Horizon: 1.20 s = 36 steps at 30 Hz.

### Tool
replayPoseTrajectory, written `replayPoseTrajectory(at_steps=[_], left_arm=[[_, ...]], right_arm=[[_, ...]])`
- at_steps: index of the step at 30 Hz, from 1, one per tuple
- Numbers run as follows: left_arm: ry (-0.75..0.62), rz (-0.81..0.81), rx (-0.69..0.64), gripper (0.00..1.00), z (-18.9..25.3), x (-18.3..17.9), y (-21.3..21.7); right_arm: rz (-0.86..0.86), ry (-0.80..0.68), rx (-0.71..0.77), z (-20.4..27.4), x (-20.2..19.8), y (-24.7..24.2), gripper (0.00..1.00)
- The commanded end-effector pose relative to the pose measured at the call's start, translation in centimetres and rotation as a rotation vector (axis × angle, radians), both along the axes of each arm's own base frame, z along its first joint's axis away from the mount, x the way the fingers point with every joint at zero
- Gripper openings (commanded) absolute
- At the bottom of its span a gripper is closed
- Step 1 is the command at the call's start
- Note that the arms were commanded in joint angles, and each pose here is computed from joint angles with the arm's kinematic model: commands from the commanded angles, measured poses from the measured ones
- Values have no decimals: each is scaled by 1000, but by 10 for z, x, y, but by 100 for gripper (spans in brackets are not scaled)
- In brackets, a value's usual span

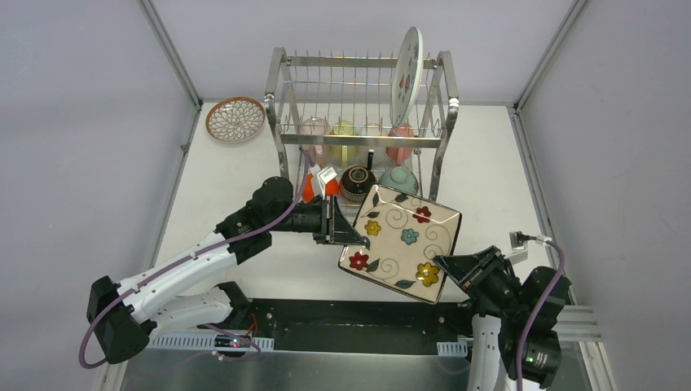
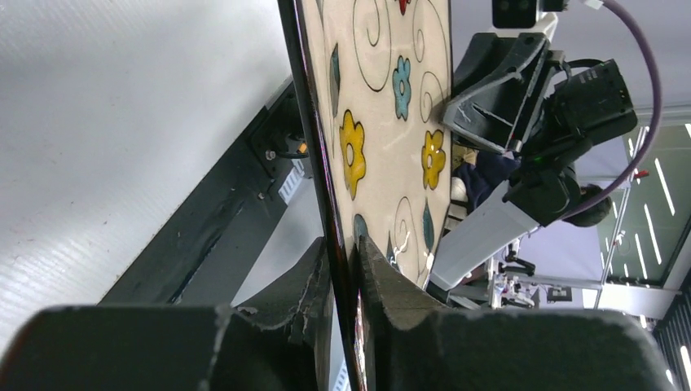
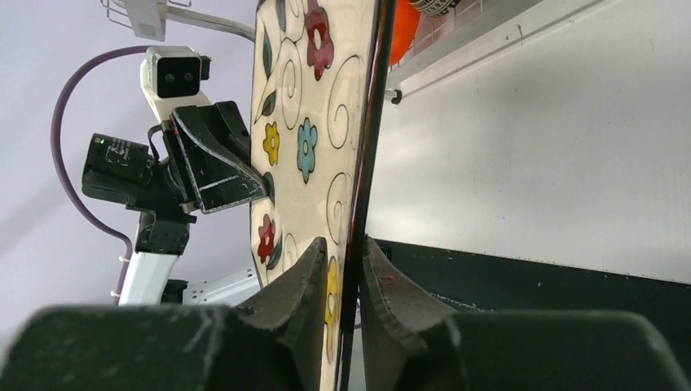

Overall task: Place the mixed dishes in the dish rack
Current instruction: Insert the plate into the dish rack.

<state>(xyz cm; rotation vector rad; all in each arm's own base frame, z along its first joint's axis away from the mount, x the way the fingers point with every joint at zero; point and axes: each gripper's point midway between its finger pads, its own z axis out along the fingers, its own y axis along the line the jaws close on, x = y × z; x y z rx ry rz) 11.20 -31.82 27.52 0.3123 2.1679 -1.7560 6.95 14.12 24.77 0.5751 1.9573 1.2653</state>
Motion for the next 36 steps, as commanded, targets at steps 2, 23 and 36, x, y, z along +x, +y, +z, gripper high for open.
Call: replayPoseTrajectory(at_steps=[2, 23, 36], left_arm=[[-145, -77, -203, 0, 57, -18, 1], [-181, -114, -261, 0, 38, -19, -6], [-224, -114, -264, 0, 39, -18, -5]], right_arm=[[74, -143, 62, 38, -2, 11, 22], [-2, -186, 187, 71, 14, 5, 32], [40, -182, 179, 66, 20, 6, 36]])
